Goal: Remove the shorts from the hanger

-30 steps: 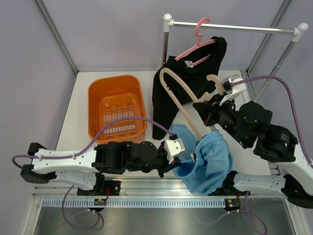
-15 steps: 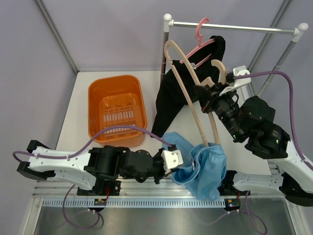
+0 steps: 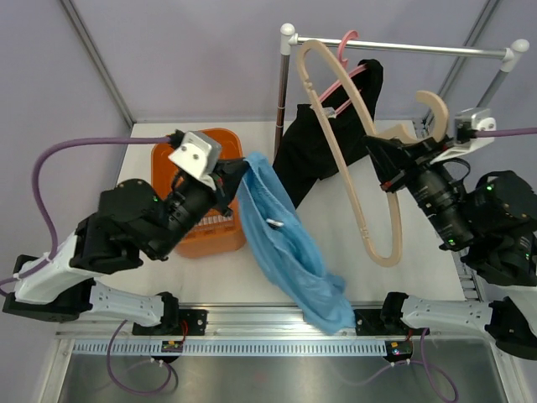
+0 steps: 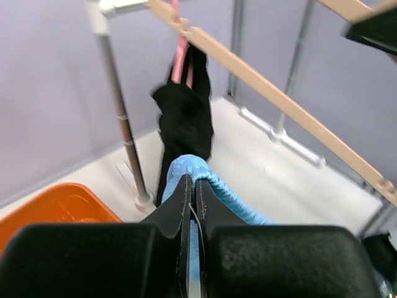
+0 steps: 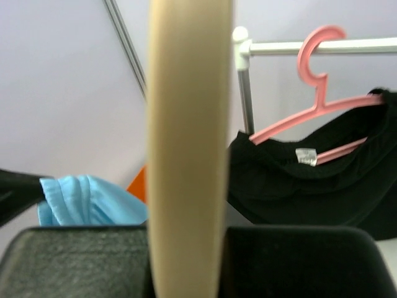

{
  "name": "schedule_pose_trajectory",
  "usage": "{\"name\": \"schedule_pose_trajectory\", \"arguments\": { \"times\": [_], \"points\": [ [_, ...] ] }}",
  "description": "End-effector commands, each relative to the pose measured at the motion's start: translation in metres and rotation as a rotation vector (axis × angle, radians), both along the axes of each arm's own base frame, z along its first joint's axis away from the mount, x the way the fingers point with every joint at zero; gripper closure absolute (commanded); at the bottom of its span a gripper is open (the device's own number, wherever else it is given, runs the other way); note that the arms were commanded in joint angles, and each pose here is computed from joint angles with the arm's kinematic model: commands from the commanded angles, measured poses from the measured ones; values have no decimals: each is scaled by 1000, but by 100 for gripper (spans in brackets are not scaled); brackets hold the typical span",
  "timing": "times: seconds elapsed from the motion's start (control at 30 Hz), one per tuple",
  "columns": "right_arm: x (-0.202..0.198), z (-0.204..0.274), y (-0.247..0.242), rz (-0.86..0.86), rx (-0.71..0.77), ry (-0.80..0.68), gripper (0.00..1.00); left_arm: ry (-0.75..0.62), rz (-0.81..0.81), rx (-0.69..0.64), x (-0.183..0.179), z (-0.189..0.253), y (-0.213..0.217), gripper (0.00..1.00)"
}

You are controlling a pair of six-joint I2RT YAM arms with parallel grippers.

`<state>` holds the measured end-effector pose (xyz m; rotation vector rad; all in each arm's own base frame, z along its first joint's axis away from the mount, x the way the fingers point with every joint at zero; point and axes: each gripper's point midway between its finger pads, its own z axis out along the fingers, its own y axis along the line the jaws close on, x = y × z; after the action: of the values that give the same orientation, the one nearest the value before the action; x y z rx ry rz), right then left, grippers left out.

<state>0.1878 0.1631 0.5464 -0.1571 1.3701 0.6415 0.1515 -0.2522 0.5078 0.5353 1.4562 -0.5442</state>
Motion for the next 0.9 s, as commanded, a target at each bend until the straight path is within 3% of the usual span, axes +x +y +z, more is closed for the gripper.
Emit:
{"name": "schedule_pose_trajectory", "arguments": {
  "times": [0.0,0.1,0.27,0.5,0.7,0.87],
  "points": [
    [-8,43,-35,-60,125,-83,100,-85,104,-140,14,58,33,100],
    [-10,52,-52,-102,141,-108,100,-140,224,-122,27,76,50,100],
    [-10,42,-53,-103,122,-81,100,-255,347,-236,40,142,92,100],
    [-9,21,-47,-92,106,-30,100,-534,520,-312,32,229,153,100],
    [-6,1,-39,-85,67,15,100,-722,641,-400,19,270,192,100],
    [-5,-9,-38,-85,35,39,100,-853,678,-412,17,288,194,100]
  ]
}}
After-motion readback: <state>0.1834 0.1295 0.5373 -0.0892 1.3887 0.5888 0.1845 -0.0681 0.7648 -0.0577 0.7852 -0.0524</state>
